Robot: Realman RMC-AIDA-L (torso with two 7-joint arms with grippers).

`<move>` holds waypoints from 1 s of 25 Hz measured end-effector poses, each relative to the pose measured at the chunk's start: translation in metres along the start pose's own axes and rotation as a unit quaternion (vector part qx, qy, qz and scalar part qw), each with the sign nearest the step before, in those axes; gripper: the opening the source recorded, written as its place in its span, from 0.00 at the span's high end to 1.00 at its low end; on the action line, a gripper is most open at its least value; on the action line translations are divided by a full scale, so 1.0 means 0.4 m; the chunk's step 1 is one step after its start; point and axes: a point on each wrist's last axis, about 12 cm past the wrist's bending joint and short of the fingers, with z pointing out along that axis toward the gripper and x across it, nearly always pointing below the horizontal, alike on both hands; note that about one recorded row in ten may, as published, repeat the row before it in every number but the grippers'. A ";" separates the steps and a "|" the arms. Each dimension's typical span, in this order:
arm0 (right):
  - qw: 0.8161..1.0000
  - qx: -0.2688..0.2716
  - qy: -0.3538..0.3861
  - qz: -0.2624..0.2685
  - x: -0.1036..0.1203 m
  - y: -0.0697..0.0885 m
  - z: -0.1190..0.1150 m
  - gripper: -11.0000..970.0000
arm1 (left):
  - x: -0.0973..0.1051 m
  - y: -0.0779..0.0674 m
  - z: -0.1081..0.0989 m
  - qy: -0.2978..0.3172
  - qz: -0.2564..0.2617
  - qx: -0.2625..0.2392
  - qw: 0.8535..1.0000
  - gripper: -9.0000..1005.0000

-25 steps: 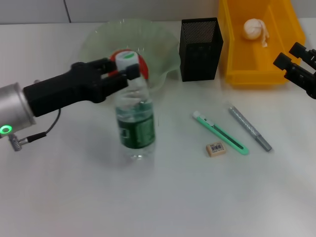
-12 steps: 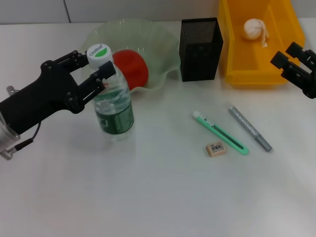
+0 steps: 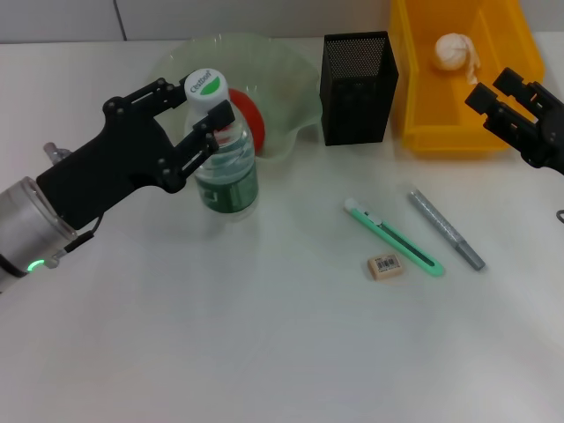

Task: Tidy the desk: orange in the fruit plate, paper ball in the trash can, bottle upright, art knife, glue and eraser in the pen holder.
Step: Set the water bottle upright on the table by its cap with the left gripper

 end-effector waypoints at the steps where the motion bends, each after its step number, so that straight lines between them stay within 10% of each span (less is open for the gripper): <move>1: 1.000 0.000 -0.001 0.000 0.000 0.000 0.002 0.19 | 0.002 -0.001 0.001 0.001 0.000 0.000 1.000 0.53; 25: 1.000 0.003 -0.004 -0.004 0.001 -0.003 0.031 0.19 | 0.047 0.003 0.028 0.047 0.000 -0.029 0.998 0.50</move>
